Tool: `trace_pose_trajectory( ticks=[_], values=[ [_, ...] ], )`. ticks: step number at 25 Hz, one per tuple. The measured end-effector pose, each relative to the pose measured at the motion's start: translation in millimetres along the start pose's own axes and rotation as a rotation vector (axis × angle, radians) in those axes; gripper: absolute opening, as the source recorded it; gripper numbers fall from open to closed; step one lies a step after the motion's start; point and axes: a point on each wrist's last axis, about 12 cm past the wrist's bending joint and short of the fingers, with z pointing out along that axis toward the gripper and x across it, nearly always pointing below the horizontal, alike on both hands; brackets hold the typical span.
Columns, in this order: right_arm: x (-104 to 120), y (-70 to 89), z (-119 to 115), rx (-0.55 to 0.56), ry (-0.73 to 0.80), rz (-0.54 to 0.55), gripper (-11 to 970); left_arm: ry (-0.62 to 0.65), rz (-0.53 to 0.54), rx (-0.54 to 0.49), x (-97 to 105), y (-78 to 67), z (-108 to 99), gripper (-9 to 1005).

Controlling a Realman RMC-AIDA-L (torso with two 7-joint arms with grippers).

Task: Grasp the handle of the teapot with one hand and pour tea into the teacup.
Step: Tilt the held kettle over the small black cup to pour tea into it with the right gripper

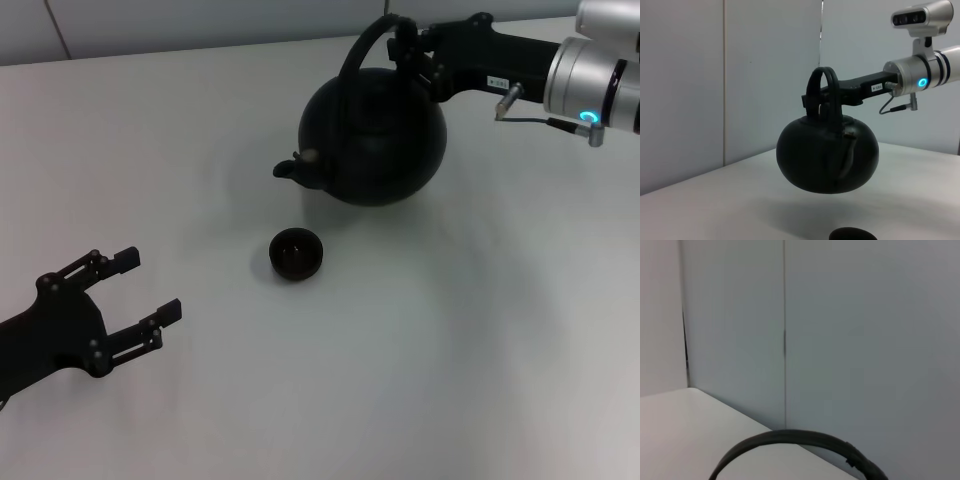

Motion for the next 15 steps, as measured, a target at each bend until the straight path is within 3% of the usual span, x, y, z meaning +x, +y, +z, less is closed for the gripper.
trace_pose_trajectory(
  ticks=[7, 15],
  values=[
    [0.1, -1.6, -2.9, 0.008, 0.000, -0.019, 77, -0.001, -0.001, 0.000, 0.1, -0.1, 0.1, 801],
    [1.0, -4.0, -8.9, 0.022, 0.004, -0.116, 77, -0.001, -0.003, -0.003, 0.6, -0.5, -0.7, 801]
  ],
)
